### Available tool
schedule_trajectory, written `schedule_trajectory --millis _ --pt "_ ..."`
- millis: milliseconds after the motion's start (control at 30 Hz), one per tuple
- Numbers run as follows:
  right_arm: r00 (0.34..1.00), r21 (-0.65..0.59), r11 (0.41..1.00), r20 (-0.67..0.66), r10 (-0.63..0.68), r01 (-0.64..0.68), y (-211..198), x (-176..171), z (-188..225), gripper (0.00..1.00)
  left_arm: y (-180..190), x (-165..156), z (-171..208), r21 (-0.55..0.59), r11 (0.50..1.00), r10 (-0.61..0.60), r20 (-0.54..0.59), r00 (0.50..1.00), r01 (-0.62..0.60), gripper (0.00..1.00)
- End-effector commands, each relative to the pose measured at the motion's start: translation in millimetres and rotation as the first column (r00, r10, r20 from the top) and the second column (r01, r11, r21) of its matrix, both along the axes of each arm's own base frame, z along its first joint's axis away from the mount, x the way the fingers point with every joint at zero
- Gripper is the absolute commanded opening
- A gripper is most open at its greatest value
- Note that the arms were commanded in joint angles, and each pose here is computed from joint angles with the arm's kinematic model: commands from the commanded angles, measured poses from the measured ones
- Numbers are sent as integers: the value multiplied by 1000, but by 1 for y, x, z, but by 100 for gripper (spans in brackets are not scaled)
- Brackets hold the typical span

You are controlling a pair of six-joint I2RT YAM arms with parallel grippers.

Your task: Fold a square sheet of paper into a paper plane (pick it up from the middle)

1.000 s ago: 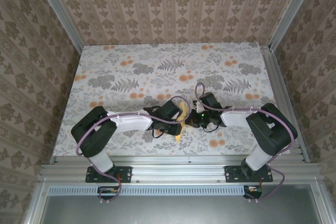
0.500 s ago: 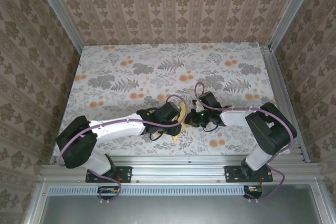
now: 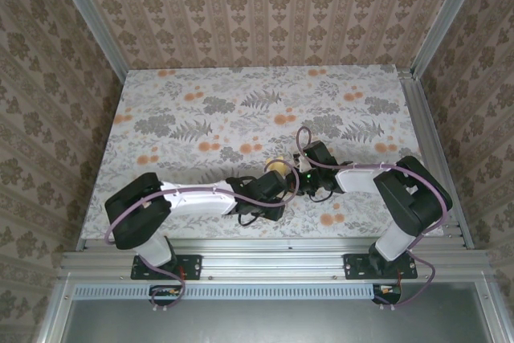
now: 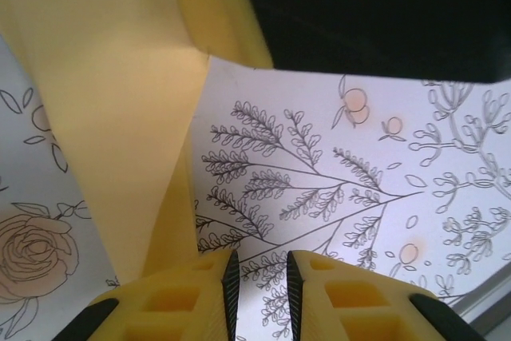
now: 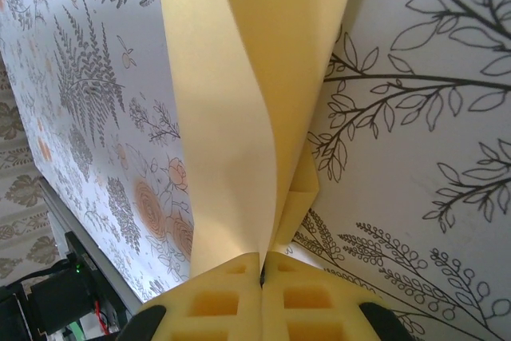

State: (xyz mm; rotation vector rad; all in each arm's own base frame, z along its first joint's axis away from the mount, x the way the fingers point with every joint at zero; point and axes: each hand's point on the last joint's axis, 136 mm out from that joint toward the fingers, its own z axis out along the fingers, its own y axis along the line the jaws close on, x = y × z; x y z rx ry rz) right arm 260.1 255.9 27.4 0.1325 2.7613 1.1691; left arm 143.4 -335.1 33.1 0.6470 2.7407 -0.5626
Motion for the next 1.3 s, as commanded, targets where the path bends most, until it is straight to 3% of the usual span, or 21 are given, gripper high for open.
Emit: schedule_trajectory --millis 0,433,900,1267 --pt "1000 -21 1000 16 17 -16 1 2 4 0 7 0 -8 37 999 22 9 1000 -22 25" --pt "1000 -25 999 22 21 -20 3 5 6 0 20 -5 -19 82 996 18 -5 1000 -17 24" --pt "999 -62 997 26 44 -42 3 11 7 0 58 -10 -36 263 965 4 10 1000 -7 21" --pt "998 -98 993 16 61 -59 3 14 0 0 69 -8 -38 292 956 -4 19 1000 -2 21"
